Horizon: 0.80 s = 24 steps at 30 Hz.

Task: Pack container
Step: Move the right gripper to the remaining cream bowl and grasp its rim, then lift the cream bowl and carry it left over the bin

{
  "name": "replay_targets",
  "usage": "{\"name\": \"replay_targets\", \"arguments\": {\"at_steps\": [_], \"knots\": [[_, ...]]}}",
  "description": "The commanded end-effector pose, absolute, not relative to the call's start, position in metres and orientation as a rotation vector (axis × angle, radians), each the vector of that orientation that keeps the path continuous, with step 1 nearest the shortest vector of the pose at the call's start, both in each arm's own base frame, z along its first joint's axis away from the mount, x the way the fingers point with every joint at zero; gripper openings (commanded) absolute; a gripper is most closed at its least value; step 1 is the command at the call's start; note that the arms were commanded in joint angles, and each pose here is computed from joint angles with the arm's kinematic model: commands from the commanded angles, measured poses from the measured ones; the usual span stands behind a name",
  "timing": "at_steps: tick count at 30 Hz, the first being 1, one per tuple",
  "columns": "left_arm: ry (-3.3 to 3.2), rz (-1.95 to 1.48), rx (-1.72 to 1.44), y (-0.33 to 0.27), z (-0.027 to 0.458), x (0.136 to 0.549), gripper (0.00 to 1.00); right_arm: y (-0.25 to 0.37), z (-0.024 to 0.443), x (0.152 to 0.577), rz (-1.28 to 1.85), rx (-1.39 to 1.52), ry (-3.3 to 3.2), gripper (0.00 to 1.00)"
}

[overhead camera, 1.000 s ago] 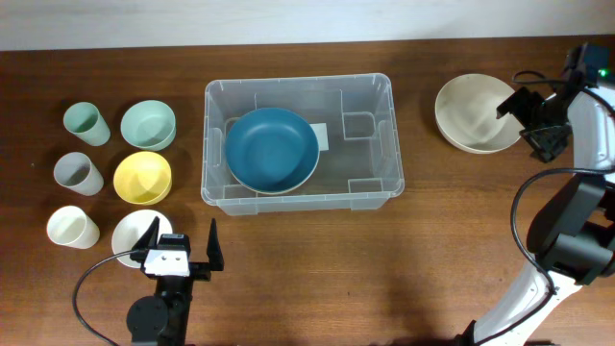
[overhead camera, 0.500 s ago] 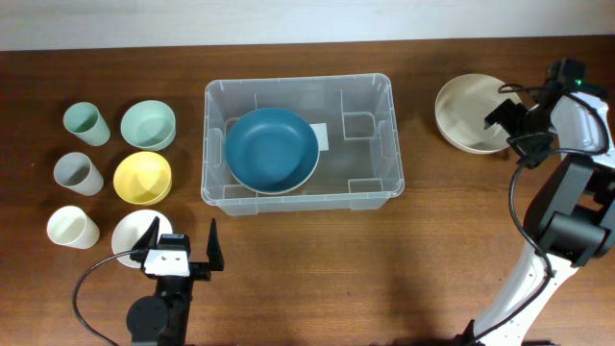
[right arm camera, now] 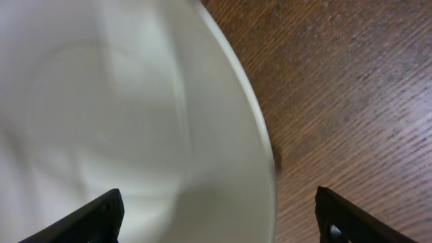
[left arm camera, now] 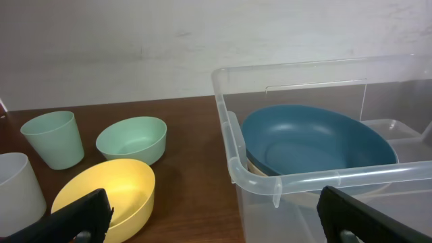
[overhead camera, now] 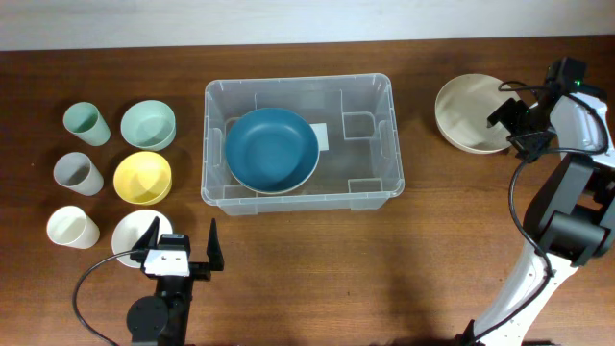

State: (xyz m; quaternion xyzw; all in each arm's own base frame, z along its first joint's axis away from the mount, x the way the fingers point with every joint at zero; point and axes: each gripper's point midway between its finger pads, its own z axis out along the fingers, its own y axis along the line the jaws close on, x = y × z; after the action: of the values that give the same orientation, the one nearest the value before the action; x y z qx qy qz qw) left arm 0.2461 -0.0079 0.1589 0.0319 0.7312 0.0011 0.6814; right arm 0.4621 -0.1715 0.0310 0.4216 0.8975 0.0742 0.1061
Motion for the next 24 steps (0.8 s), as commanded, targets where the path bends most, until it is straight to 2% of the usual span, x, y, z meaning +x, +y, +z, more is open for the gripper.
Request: {"name": "replay_targets", "arguments": {"at_steps": [1, 6, 10, 13, 16, 24], "knots": [[1.646, 0.005, 0.060, -0.0059, 0.1570, 0.2459, 1.00, -0.1690, 0.0134, 0.4595, 0.227, 1.249, 2.678, 0.86], [1.646, 0.005, 0.060, -0.0059, 0.1569, 0.2459, 0.99, -0.1695, 0.0109, 0.4605, 0.226, 1.248, 2.677, 0.75], [1.646, 0.005, 0.060, -0.0059, 0.1569, 0.2459, 1.00, -0.1709, 0.0111, 0.4638, 0.226, 1.241, 2.665, 0.58], [1.646, 0.005, 0.060, -0.0059, 0.1569, 0.2459, 0.99, -0.1714, 0.0108, 0.4651, 0.226, 1.239, 2.660, 0.50], [1.646, 0.005, 0.060, -0.0059, 0.1569, 0.2459, 0.99, -0.1715, 0.0105, 0.4652, 0.226, 1.239, 2.660, 0.34], [1.646, 0.005, 0.060, -0.0059, 0.1569, 0.2459, 0.99, -0.1729, 0.0105, 0.4644, 0.228, 1.253, 2.655, 0.04]]}}
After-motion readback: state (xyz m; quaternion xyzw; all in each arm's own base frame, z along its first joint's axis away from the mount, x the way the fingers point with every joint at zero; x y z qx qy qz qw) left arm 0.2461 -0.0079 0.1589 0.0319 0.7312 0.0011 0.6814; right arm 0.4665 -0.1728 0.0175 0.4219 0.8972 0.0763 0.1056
